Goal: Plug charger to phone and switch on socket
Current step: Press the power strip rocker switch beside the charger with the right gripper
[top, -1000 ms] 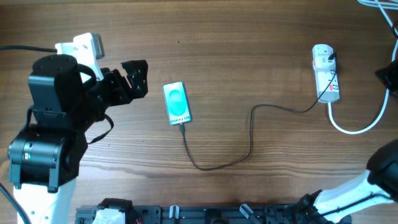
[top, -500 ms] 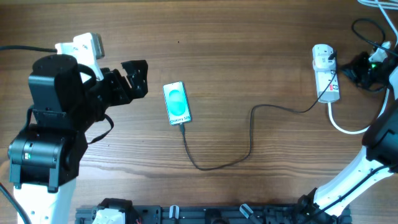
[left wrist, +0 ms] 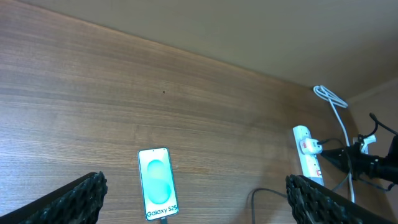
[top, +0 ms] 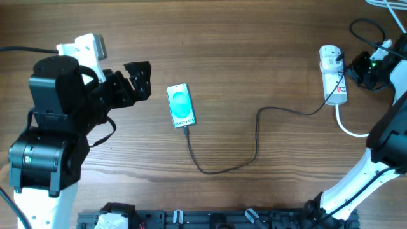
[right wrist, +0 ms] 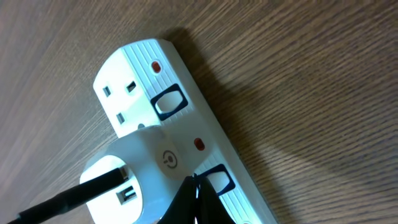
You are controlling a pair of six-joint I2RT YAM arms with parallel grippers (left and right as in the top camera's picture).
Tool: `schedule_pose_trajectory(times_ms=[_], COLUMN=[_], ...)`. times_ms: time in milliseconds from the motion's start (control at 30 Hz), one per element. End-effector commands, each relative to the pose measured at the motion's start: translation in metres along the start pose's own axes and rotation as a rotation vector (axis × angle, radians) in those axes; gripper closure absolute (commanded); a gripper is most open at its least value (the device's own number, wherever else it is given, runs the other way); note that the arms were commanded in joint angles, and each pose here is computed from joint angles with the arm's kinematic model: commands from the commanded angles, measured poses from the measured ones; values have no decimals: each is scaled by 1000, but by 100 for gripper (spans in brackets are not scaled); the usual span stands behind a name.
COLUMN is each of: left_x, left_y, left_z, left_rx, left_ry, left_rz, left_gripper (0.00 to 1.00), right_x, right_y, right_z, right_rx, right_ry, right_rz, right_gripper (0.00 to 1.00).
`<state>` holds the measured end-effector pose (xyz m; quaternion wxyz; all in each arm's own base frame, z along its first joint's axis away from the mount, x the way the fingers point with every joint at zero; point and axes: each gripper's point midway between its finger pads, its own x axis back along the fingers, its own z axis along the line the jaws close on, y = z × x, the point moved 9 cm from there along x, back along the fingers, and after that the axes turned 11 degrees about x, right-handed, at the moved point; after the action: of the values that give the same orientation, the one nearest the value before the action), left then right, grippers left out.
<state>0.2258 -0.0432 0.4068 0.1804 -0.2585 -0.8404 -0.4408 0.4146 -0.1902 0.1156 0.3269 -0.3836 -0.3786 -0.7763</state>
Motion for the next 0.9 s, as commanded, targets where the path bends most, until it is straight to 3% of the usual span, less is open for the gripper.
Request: schedule_pose_trajectory(times_ms=[0, 867], left_x=[0, 0], left_y=[2, 2], left_z=[1, 1], left_rx=[1, 1], left_ry=[10, 10], left_rz=[-11, -11], left_gripper=[0, 0], right_x=[-14, -34], right_y=[-7, -19], right_z=[-4, -5], right_rx=[4, 19], right_ry=[-26, -12], right_rz=[32, 98], right_gripper=[96, 96])
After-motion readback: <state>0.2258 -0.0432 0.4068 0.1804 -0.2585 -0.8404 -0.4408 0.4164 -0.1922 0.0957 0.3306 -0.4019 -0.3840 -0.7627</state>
